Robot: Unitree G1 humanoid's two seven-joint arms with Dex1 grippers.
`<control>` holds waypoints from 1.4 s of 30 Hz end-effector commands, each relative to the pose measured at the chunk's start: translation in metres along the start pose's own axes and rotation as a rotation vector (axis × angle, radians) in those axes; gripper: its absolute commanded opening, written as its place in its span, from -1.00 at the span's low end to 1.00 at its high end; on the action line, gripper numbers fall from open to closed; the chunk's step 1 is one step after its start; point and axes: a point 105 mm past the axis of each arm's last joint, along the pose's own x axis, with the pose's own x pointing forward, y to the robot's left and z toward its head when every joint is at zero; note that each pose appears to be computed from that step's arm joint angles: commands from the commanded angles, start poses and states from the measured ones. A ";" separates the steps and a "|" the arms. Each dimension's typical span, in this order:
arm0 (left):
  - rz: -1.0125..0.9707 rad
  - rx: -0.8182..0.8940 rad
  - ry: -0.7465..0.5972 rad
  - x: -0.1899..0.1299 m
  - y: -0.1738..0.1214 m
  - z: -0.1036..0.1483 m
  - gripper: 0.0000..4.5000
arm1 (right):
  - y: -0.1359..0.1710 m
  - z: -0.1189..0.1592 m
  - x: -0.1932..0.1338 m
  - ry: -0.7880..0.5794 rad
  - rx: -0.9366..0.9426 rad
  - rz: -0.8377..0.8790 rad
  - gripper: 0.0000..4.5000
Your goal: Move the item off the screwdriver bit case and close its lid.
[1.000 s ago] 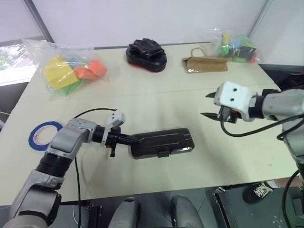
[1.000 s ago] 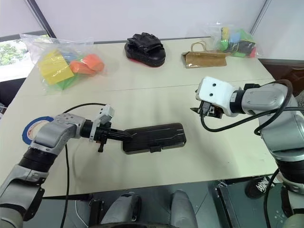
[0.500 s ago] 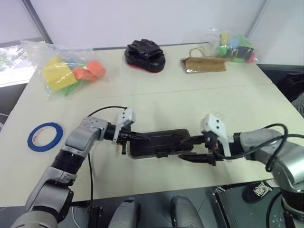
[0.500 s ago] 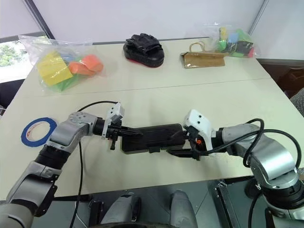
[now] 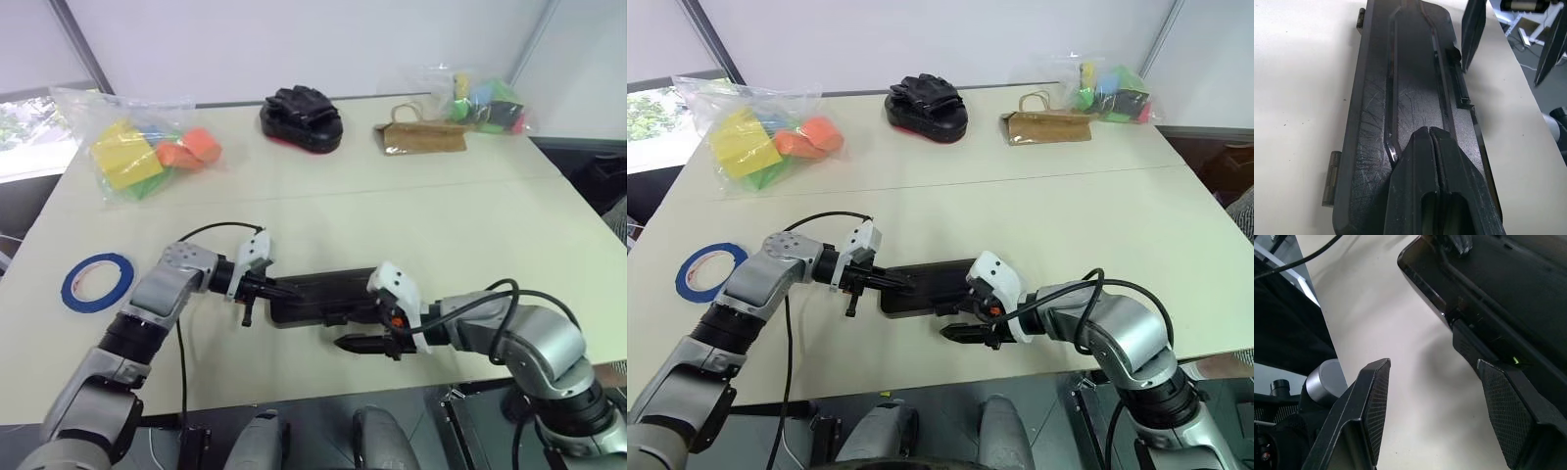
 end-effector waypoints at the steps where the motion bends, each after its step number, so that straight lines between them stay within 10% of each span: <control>1: 0.068 -0.106 0.074 -0.002 0.007 -0.027 -1.00 | -0.007 0.005 -0.001 -0.026 0.011 -0.054 0.08; 7: 0.084 -0.107 0.062 -0.002 0.008 -0.025 -1.00 | -0.010 0.004 0.002 -0.025 0.019 -0.088 -0.98; 28: 0.252 -0.104 -0.108 -0.004 0.061 0.028 -1.00 | -0.004 0.003 0.018 -0.016 -0.020 -0.147 -0.98; 42: 0.019 0.062 0.026 0.063 0.045 0.026 -1.00 | -0.003 0.007 0.017 -0.020 -0.038 -0.171 -0.98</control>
